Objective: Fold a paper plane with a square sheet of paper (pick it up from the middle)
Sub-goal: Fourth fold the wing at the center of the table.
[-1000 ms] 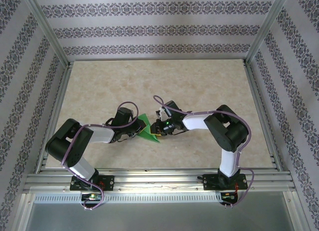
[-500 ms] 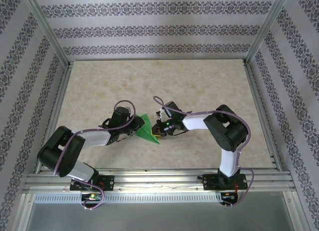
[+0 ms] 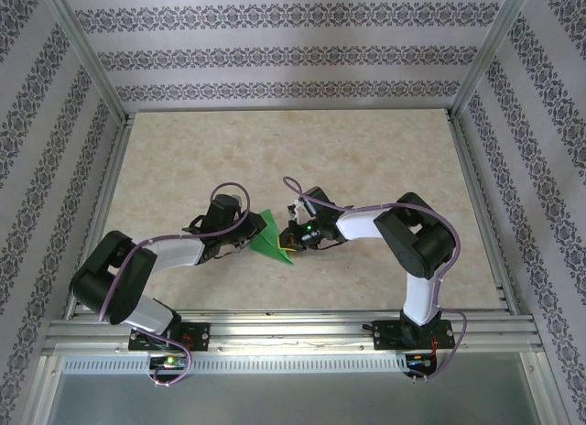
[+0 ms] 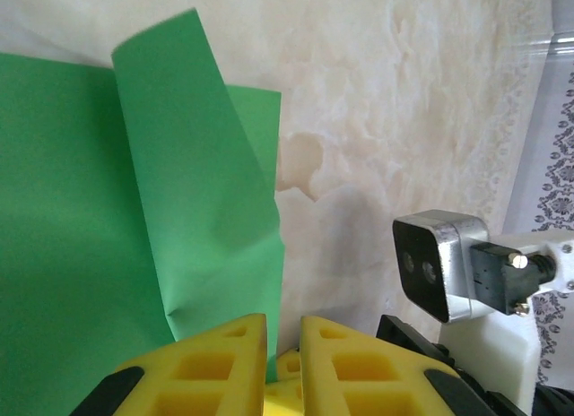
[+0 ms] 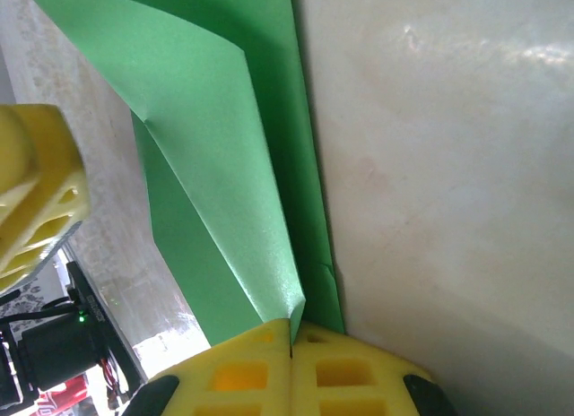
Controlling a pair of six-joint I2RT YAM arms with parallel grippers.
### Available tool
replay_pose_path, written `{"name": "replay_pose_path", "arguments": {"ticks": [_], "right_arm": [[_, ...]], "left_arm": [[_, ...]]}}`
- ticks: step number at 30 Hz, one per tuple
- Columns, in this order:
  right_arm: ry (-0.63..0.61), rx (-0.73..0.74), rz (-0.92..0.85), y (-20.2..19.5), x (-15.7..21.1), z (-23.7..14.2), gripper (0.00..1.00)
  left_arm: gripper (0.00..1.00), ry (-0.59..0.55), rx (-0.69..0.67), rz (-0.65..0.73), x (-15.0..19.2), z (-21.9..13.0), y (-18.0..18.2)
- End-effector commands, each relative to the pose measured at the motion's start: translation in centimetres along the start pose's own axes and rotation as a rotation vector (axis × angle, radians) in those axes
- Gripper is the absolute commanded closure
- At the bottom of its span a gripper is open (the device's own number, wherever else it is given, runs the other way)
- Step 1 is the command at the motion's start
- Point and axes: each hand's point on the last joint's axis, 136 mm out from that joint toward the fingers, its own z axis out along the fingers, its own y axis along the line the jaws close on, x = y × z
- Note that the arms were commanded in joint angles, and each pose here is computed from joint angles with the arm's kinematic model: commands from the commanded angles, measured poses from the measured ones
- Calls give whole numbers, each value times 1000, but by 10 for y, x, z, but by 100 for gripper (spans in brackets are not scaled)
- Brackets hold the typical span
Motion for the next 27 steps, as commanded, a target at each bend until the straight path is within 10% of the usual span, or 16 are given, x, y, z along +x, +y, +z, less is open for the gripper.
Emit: {"name": "replay_pose_path", "arguments": {"ticks": [1,27], "right_arm": [[37,77,64,-30,12,7,97],[43,61,63,-23,12,3,89]], "left_arm": [[82,21,51,48,0,6,-19],[86,117,-88,18,17,35,28]]}}
